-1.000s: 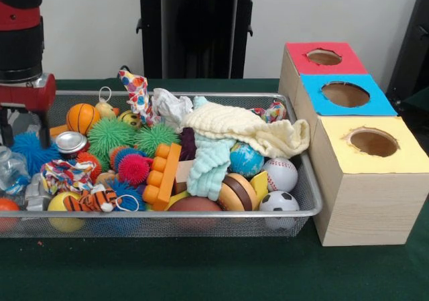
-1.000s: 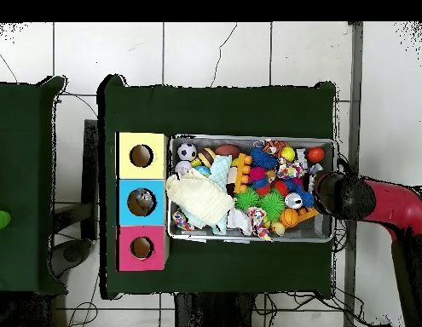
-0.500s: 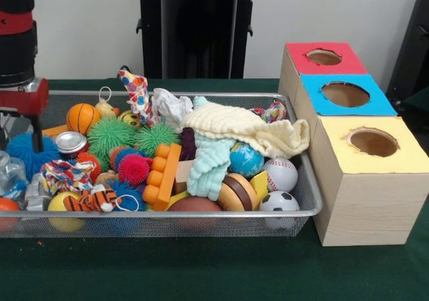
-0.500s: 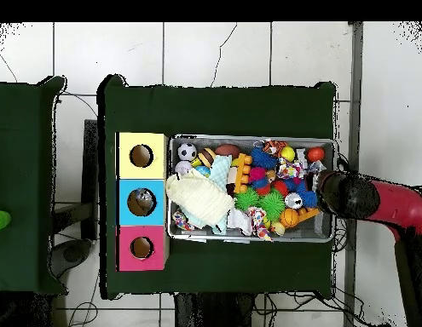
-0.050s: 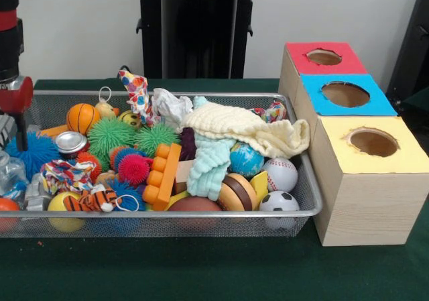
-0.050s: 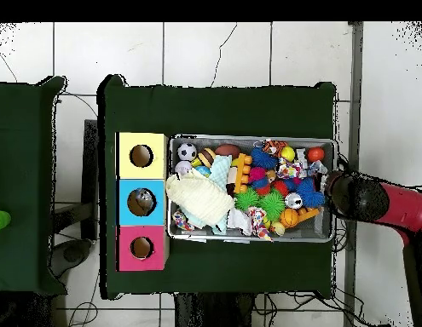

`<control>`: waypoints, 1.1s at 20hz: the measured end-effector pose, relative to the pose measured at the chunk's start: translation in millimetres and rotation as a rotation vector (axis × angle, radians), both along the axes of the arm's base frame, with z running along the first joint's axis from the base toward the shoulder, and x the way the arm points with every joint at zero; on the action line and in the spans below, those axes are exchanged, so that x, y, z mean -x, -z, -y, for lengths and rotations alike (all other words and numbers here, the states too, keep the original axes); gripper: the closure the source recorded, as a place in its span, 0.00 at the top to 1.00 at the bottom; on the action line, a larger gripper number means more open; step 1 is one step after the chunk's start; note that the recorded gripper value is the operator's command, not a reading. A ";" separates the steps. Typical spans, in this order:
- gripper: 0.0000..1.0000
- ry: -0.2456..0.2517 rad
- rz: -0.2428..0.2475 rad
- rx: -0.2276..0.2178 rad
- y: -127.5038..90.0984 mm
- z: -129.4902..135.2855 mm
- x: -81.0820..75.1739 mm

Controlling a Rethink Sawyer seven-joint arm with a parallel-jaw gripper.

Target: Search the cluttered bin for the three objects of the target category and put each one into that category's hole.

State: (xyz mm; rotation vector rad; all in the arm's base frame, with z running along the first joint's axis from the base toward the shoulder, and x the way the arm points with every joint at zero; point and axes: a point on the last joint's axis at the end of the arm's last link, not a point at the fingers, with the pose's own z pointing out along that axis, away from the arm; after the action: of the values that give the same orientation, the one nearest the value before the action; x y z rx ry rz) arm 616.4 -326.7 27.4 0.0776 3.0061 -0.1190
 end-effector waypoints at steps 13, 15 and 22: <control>1.00 0.003 0.002 -0.020 3.7 -4.4 -2.2; 1.00 0.003 -0.003 -0.023 0.1 -5.1 -4.1; 1.00 0.007 0.004 -0.020 -6.1 -1.0 -15.4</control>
State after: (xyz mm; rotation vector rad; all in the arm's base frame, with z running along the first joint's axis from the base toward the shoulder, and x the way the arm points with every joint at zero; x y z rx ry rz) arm 631.8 -325.7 33.5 0.0900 3.0038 -0.0894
